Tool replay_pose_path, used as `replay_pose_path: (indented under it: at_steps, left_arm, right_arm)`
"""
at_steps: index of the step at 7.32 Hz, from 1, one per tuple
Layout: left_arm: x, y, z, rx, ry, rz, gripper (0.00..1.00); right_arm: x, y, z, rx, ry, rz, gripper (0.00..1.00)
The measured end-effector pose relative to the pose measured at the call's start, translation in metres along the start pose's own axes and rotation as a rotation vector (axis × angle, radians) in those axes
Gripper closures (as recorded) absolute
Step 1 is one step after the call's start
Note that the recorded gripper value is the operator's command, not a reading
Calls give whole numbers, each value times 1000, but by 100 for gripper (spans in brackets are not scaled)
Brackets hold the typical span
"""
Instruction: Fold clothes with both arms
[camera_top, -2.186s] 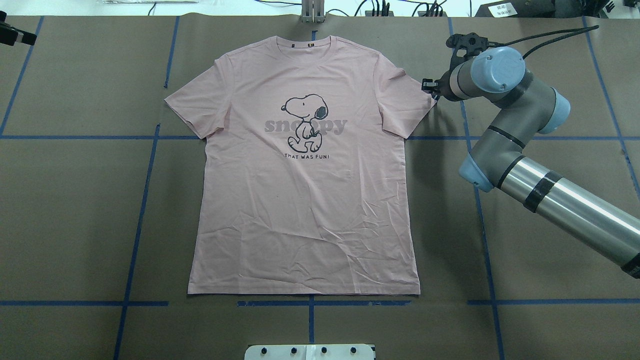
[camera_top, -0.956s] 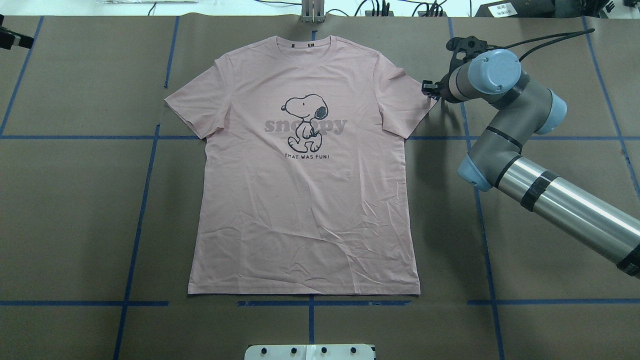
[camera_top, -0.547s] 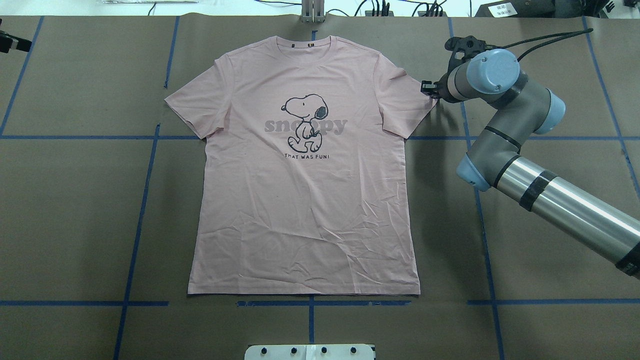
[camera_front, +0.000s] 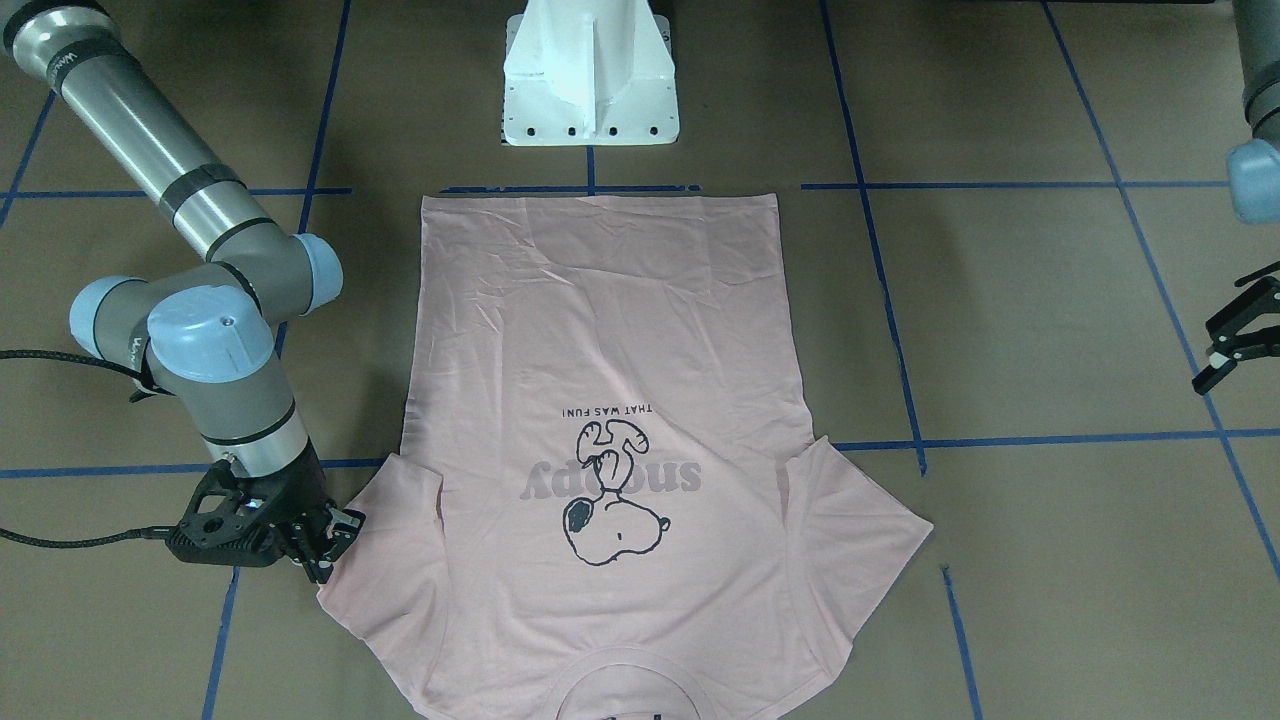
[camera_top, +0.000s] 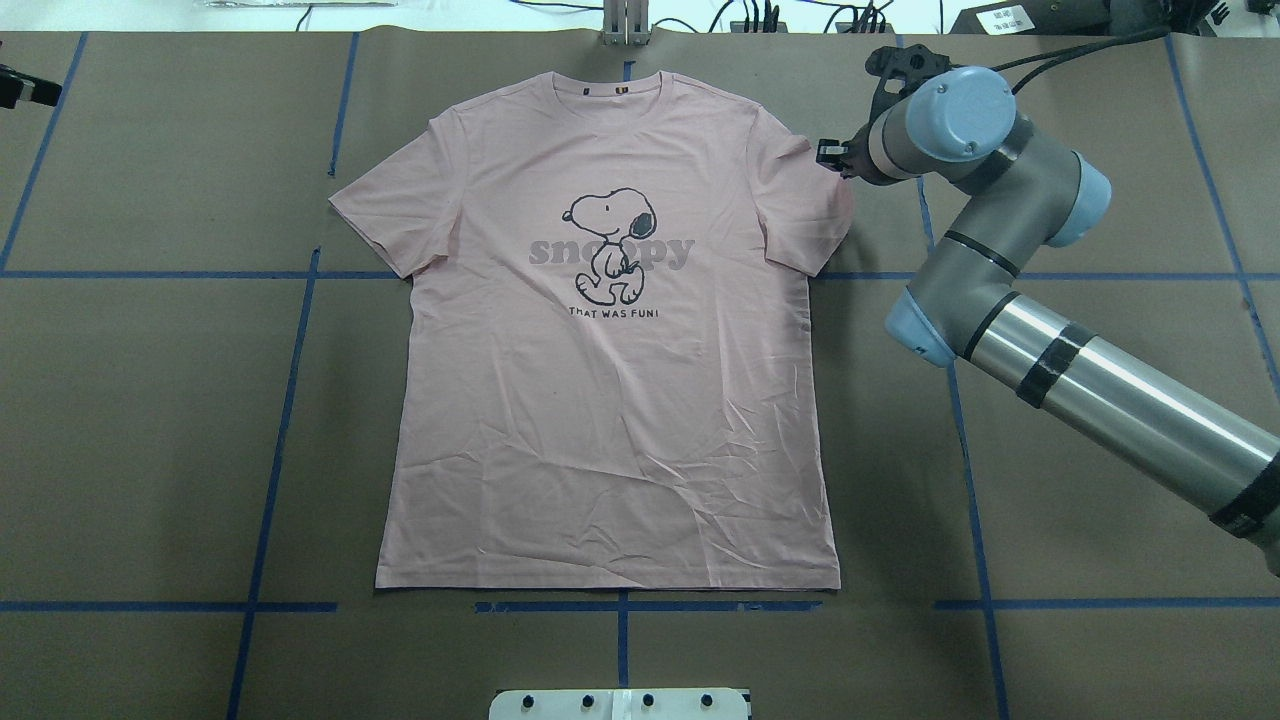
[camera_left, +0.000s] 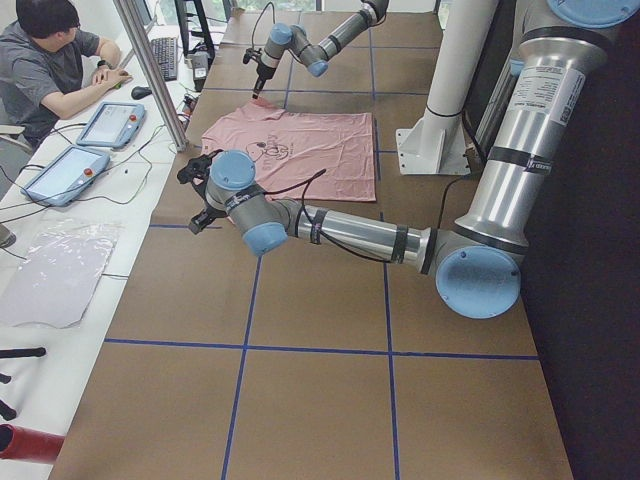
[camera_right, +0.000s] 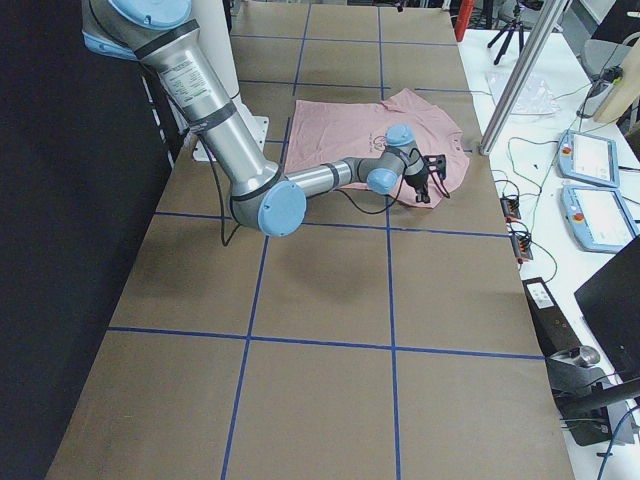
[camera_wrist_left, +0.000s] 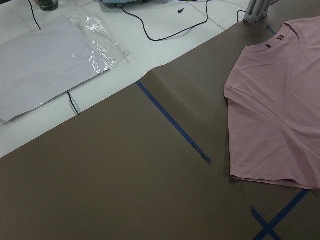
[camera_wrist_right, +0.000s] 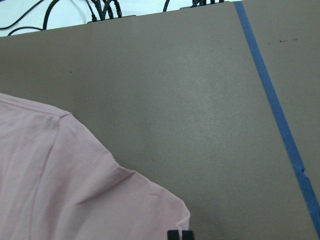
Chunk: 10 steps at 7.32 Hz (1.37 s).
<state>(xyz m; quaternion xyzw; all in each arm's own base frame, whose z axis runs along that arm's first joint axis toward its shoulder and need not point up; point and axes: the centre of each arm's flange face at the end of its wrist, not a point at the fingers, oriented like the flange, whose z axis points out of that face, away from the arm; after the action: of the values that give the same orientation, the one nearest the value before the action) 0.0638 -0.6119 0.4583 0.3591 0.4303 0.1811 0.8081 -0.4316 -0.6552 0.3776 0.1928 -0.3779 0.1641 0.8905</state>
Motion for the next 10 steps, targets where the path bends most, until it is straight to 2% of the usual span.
replay_pose_path:
  at_steps: [2, 4, 5, 6, 8, 9, 10]
  left_arm:
    - [0, 0, 0, 0, 0, -1, 0]
    - [0, 0, 0, 0, 1, -3, 0]
    - [0, 0, 0, 0, 1, -3, 0]
    - [0, 1, 0, -2, 0, -4, 0]
    - [-1, 3, 1, -4, 0, -7, 0]
    - [3, 3, 8, -12, 6, -13, 0]
    - [14, -1, 23, -20, -2, -41, 0]
  right_arm:
    - [-85, 6, -32, 13, 61, 55, 100]
    - [-145, 21, -36, 36, 85, 89, 100]
    - [-157, 23, -33, 43, 94, 91, 44]
    - [-162, 24, -32, 46, 98, 91, 0]
    - [-168, 21, -33, 47, 98, 87, 0]
    - [-174, 15, -38, 36, 91, 84, 0]
    - [-172, 3, -44, 3, 84, 71, 0]
